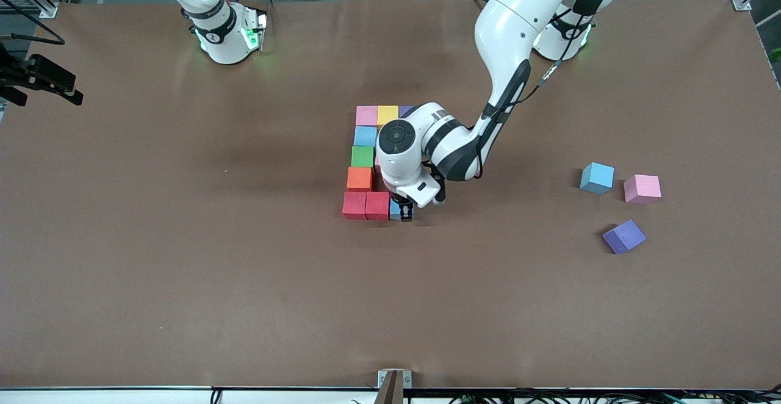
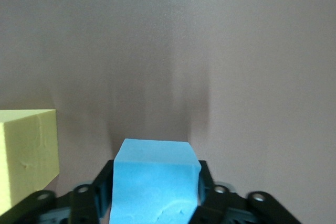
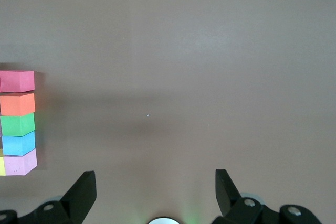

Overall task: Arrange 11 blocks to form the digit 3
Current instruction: 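Lower the cyan cube beside the red cube and open the left gripper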

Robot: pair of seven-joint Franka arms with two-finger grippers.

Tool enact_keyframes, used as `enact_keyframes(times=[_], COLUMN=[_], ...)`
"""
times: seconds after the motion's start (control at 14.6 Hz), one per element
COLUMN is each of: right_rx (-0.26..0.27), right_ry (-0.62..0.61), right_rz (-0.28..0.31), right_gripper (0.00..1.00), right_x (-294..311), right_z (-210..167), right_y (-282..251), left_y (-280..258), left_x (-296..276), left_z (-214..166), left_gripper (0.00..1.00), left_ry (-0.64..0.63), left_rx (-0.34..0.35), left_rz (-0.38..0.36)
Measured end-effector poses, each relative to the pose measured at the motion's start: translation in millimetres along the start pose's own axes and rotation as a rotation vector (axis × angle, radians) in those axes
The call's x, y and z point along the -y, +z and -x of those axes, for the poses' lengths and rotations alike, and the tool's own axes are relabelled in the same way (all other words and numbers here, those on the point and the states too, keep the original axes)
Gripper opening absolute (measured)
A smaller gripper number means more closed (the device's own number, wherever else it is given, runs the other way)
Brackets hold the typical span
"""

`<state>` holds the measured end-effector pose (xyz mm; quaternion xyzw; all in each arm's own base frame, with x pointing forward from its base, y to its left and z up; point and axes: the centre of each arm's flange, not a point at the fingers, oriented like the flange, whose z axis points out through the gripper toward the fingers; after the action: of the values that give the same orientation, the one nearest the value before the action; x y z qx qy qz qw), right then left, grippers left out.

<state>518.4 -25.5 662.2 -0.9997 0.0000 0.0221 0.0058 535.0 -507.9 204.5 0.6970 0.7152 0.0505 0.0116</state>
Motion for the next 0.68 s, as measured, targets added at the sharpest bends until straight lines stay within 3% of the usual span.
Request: enact_keyframes(times=[0.21, 0.41, 0.68], right_rx=[-0.001, -0.002, -0.001], right_ry=[-0.001, -0.002, -0.006], right_rz=[0.003, 0.003, 0.002], right_gripper=[1.0, 1.0, 1.0], right_x=[-0.3, -0.2, 1.9], right_z=[0.2, 0.3, 0.3], right_y=[-0.4, -0.6, -0.5], left_y=[-6.7, -33.9, -116.0], left_x=[-4.8, -15.5, -28.4], left_z=[2.0, 4.9, -2.2], left_gripper=[1.0, 1.0, 1.0], left_ry=[0.013, 0.04, 0.156], left_rx=[0.012, 0.042, 0.064], left_rz=[0.016, 0.054, 0.109])
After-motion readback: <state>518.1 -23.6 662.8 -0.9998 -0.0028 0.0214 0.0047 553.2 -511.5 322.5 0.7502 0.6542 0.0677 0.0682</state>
